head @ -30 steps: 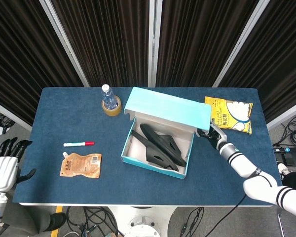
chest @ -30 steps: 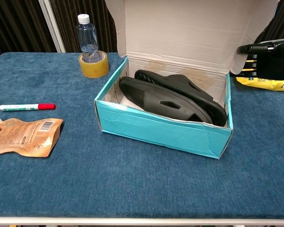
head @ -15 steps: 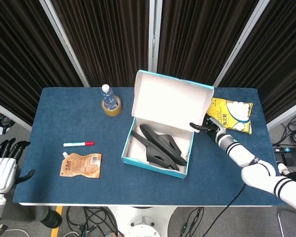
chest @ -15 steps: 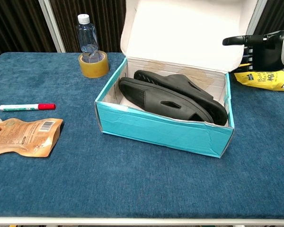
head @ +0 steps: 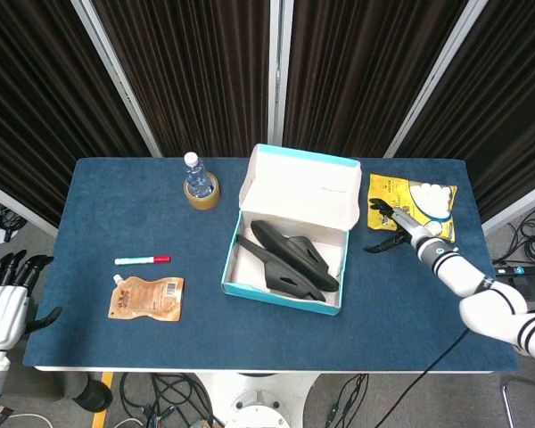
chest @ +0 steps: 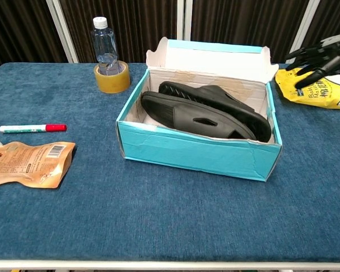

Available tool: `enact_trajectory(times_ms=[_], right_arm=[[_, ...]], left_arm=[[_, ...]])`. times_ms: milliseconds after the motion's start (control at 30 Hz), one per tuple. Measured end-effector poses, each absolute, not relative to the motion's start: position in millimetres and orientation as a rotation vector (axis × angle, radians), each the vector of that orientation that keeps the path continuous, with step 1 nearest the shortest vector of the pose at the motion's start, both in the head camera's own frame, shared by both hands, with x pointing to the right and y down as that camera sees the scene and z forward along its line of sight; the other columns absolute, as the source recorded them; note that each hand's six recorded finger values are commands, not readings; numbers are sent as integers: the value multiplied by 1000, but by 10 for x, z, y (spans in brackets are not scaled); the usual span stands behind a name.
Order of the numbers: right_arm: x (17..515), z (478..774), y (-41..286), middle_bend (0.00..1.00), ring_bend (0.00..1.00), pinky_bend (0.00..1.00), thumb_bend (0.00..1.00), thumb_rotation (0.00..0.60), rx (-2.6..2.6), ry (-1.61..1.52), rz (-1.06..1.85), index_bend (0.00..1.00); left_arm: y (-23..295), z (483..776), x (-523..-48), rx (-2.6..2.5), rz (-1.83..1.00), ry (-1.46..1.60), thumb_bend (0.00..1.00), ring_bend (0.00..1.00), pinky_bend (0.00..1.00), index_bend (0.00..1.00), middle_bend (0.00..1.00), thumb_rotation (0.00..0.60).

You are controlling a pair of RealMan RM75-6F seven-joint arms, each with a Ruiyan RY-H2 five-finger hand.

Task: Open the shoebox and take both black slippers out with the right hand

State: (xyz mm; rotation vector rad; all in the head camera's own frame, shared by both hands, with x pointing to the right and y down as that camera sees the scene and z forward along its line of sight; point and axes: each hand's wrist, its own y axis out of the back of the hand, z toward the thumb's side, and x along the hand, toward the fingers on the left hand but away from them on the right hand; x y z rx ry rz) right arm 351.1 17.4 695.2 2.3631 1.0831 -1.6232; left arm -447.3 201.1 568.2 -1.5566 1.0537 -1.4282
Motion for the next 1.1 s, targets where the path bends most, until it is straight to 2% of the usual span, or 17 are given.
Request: enact_trajectory(times_ms=[167,300,433,800,1100], right_arm=[[3462,6680,295,113,0,0,0,600,2498,1010,-1682,7],[3202,6407,393,139,6,0,1,600,2668,994,-1626,42],[2995,6290,428,152,19,0,2,600,2812,951,-1640,52],[2403,6538,603,163,49,15,27,600,3008,698,-1803,55],[2167,6757,786,166,74,19,26,600,2972,695,-1921,64]], left_arm=[[1983,5670,-4454,-1554,-1416,1052,166,69,72,163,171,600],[1991,5651,-4453,-1548,-1413,1056,165,69,72,163,171,600],[2016,5642,-4469,-1544,-1417,1066,166,69,72,163,171,600],[2086,5683,-4530,-1552,-1432,1089,166,69,72,163,171,600],[2109,5735,-4554,-1571,-1429,1100,166,69,72,163,171,600]])
